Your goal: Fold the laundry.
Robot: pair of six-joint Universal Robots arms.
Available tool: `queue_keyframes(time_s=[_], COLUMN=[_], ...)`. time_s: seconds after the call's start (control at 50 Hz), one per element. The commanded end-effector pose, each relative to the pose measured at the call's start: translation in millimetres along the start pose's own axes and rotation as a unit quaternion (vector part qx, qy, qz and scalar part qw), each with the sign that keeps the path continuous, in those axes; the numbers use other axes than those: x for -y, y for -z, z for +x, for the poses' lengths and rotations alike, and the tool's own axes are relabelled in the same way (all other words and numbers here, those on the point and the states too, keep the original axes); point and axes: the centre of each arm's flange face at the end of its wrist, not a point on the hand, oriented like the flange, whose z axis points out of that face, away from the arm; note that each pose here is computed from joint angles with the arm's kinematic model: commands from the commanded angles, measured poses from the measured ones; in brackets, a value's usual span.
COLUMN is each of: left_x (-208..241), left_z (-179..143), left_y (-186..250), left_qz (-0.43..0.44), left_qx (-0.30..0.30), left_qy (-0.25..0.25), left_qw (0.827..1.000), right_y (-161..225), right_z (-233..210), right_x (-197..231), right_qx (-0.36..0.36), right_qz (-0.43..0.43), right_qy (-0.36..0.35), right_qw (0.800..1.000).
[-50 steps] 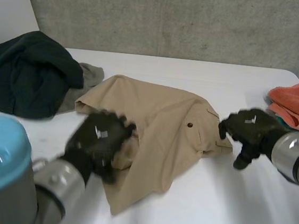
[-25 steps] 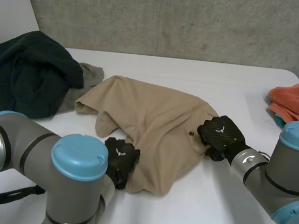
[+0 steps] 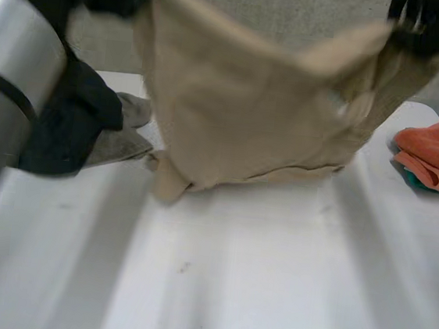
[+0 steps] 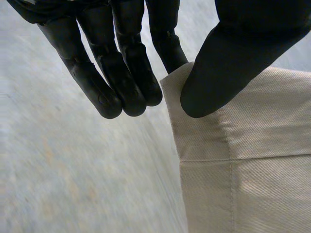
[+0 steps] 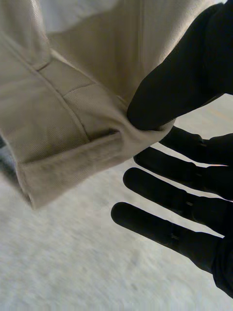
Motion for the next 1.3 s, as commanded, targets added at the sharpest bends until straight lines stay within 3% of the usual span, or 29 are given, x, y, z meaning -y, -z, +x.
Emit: queue_keyframes(time_s=[0.02,0.14,0.34,0.46,0.58,0.66,0.78,0.86,0.94,1.14,1.3], left_x=[44,32,-98,-193,-210,-194,-178,-176,-190,-226,-256], left_z=[-17,-22,-26,-28,-39,-48,-36,-16,6,30,38], left_y=[-26,-61,-135,-161,-159,-146,-104,-60,1,90,98], left_qz=[0.071,0.093,0.027,-0.009,-0.039,-0.059,-0.108,-0.159,-0.241,-0.363,-0.402], left_qx=[0.038,0.06,0.092,0.078,0.098,0.121,0.094,0.042,-0.028,-0.102,-0.115], left_qy=[0.043,0.04,-0.01,-0.002,0.012,0.003,-0.015,-0.03,-0.041,-0.054,-0.056], left_qw=[0.996,0.993,0.995,0.997,0.994,0.991,0.99,0.986,0.969,0.925,0.907], right_y=[-21,-51,-92,-109,-96,-71,-30,7,45,88,86], right_z=[12,9,-12,-22,-45,-40,-32,-27,-22,-32,-35], right_x=[34,13,-100,-153,-173,-170,-167,-170,-179,-208,-230], right_qx=[-0.015,-0.032,-0.053,-0.082,-0.045,-0.035,-0.008,0.022,0.069,0.172,0.169], right_qz=[0.071,0.077,0.008,0.039,-0.029,-0.118,-0.235,-0.323,-0.388,-0.37,-0.34], right_qy=[-0.039,-0.049,-0.045,-0.032,-0.029,-0.002,0.058,0.102,0.119,0.084,0.081], right_qw=[0.997,0.995,0.998,0.995,0.998,0.992,0.97,0.94,0.911,0.909,0.921])
